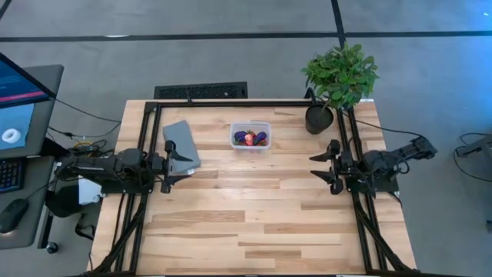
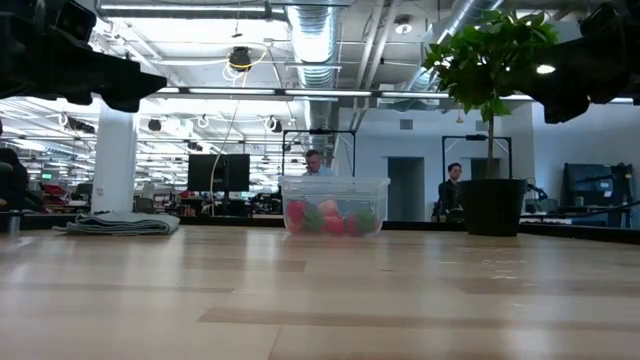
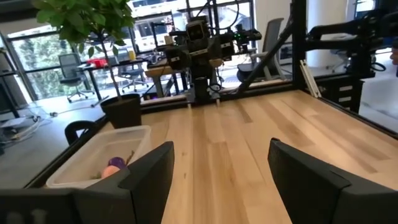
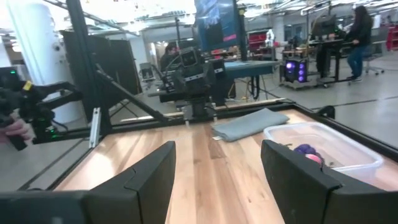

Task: Pick and placing Produce into tupperware
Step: Return to Home Position

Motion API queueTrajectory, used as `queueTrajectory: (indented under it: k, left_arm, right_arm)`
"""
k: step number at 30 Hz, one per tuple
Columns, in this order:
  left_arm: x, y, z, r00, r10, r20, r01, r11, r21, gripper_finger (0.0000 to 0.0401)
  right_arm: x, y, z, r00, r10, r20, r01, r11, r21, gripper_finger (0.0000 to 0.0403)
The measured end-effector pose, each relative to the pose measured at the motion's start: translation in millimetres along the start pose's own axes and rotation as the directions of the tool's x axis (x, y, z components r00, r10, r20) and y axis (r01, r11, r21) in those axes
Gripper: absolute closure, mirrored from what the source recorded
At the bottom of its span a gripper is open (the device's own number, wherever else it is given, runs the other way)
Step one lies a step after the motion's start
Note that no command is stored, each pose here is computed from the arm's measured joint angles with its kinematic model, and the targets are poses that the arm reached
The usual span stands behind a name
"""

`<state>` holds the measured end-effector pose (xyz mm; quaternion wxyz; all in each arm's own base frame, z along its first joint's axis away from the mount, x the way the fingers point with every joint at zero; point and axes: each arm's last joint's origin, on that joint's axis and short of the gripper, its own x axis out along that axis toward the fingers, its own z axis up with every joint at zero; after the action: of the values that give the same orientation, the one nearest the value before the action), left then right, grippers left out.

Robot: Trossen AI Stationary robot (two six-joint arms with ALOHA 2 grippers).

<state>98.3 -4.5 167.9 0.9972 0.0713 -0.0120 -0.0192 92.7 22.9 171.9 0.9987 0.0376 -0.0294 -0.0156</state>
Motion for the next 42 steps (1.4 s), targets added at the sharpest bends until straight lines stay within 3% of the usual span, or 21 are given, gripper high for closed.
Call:
queueTrajectory:
  k: [11, 19, 28, 37, 42]
  left_arm:
    - [-1, 0, 1, 1.000, -0.015, 0.021, 0.015, 1.000, 0.004, 0.0152]
    - [-1, 0, 1, 0.999, -0.023, 0.022, 0.023, 1.000, -0.013, 0.0152]
    - [-1, -1, 2, 0.999, -0.043, 0.031, 0.045, 0.998, -0.040, 0.0152]
    - [-1, 0, 1, 1.000, -0.004, 0.017, 0.005, 1.000, -0.030, 0.0152]
    - [-1, 0, 1, 1.000, -0.001, 0.017, 0.002, 0.999, -0.042, 0.0152]
  right_arm:
    - [0, 1, 7, 0.997, 0.020, 0.071, -0.022, 0.999, 0.024, 0.0143]
    - [2, -1, 4, 0.983, 0.184, 0.028, -0.186, 0.973, 0.135, 0.0143]
    - [3, -7, 3, 0.993, 0.112, 0.026, -0.113, 0.993, 0.024, 0.0143]
    - [5, -17, 1, 0.985, 0.174, -0.011, -0.173, 0.983, 0.066, 0.0143]
    - [5, -19, 0, 0.992, 0.122, -0.017, -0.122, 0.992, 0.015, 0.0143]
